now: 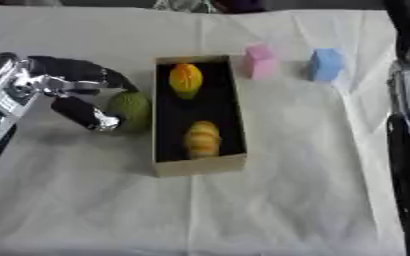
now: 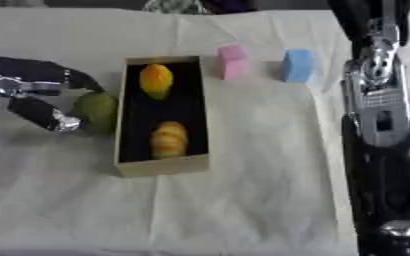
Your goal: Pick up objects on the table and place them in the box.
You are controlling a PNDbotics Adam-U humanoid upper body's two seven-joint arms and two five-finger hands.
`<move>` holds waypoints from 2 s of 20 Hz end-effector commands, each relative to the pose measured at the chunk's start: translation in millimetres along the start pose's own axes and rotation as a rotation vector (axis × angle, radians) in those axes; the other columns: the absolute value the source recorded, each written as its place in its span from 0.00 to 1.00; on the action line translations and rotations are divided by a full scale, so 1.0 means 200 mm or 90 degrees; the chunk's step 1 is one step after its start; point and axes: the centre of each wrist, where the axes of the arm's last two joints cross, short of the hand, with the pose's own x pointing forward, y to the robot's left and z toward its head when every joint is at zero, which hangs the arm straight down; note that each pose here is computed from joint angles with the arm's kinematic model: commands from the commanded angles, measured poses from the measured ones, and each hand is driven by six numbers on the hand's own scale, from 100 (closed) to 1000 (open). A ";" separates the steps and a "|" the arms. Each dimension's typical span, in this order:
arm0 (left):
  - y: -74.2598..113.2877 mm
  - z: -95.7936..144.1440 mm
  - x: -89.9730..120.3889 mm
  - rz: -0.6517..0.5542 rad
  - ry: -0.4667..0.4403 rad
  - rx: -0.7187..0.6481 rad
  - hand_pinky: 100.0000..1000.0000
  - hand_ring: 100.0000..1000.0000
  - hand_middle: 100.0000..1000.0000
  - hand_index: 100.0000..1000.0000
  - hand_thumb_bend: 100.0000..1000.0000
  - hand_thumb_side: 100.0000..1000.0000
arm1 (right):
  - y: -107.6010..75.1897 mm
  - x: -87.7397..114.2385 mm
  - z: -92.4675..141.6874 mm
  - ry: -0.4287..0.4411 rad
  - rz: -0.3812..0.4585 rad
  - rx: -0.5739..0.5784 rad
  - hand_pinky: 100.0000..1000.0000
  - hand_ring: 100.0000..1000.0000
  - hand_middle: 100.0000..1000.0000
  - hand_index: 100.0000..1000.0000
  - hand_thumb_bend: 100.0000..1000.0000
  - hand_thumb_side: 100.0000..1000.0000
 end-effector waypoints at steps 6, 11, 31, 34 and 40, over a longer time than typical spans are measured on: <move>0.00 -0.04 -0.01 -0.067 0.000 -0.038 0.97 1.00 0.94 1.00 0.27 0.66 | -0.01 0.04 -0.02 -0.020 -0.006 -0.005 0.69 0.70 0.52 0.81 0.00 0.47; -0.04 -0.08 -0.01 -0.069 0.011 -0.036 0.96 1.00 0.92 1.00 0.24 0.49 | -0.02 0.04 -0.01 -0.018 -0.006 -0.008 0.69 0.70 0.52 0.81 0.00 0.47; -0.10 -0.09 -0.05 0.037 0.087 0.140 0.68 0.67 0.55 0.66 0.00 0.23 | -0.03 0.02 0.00 -0.005 -0.009 -0.013 0.70 0.70 0.51 0.81 0.00 0.48; -0.09 -0.07 -0.06 0.039 0.093 0.169 0.66 0.65 0.54 0.62 0.00 0.23 | -0.04 0.02 0.00 -0.005 -0.008 -0.014 0.70 0.70 0.51 0.81 0.00 0.48; 0.00 0.10 -0.08 0.018 0.114 0.232 0.65 0.64 0.52 0.58 0.00 0.23 | -0.04 0.01 0.00 -0.005 -0.005 -0.014 0.70 0.70 0.51 0.81 0.00 0.48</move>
